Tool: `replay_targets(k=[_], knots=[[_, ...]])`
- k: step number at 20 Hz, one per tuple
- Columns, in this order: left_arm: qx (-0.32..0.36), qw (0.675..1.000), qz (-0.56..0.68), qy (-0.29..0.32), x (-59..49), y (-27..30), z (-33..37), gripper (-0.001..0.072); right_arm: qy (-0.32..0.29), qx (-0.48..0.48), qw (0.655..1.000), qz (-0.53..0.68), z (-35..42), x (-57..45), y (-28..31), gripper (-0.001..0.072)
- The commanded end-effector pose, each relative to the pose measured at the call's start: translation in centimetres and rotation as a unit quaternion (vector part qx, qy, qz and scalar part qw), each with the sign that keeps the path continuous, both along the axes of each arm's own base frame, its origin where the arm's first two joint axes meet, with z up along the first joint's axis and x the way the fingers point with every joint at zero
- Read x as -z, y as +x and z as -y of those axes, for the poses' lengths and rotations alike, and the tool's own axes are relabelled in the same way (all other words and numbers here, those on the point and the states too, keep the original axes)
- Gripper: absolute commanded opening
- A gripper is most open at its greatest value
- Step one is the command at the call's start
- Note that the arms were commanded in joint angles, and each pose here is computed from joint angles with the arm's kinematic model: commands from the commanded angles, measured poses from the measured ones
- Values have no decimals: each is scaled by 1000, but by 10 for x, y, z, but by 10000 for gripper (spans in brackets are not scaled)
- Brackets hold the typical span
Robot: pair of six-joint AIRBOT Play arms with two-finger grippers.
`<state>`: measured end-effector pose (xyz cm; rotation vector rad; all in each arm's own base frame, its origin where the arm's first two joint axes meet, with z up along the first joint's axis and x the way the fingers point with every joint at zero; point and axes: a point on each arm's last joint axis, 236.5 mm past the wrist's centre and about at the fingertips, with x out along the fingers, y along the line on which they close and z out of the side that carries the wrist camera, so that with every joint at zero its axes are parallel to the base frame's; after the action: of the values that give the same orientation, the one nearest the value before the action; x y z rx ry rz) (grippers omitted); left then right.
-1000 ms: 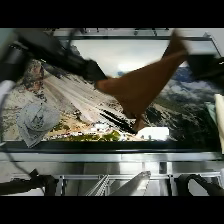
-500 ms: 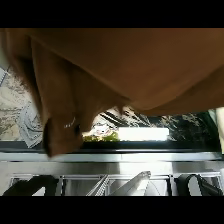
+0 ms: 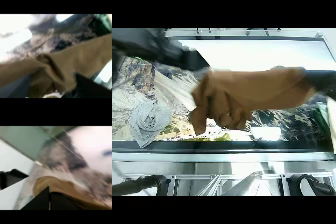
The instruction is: Fold the shirts.
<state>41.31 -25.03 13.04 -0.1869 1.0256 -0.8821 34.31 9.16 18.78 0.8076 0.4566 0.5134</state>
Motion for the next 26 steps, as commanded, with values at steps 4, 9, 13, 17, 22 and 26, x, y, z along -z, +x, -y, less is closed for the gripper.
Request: replay_targets(k=[4,9,13,17,22,26], knots=[[7,974,-221,-45,129,0,-14,708,-78,119,973,-179,84,181,47,496],[25,946,-317,-67,115,-34,-55,708,-30,113,966,-229,127,183,39,495],[-4,927,-370,-66,141,-79,-55,707,0,77,959,-273,123,208,36,378],[-77,918,-384,-54,177,-108,-56,708,17,46,948,-314,107,240,46,379],[-151,912,-379,-37,216,-116,-65,590,20,-20,938,-345,52,271,63,378],[-181,913,-364,-30,227,-107,-70,557,40,-53,937,-342,12,273,83,377]])
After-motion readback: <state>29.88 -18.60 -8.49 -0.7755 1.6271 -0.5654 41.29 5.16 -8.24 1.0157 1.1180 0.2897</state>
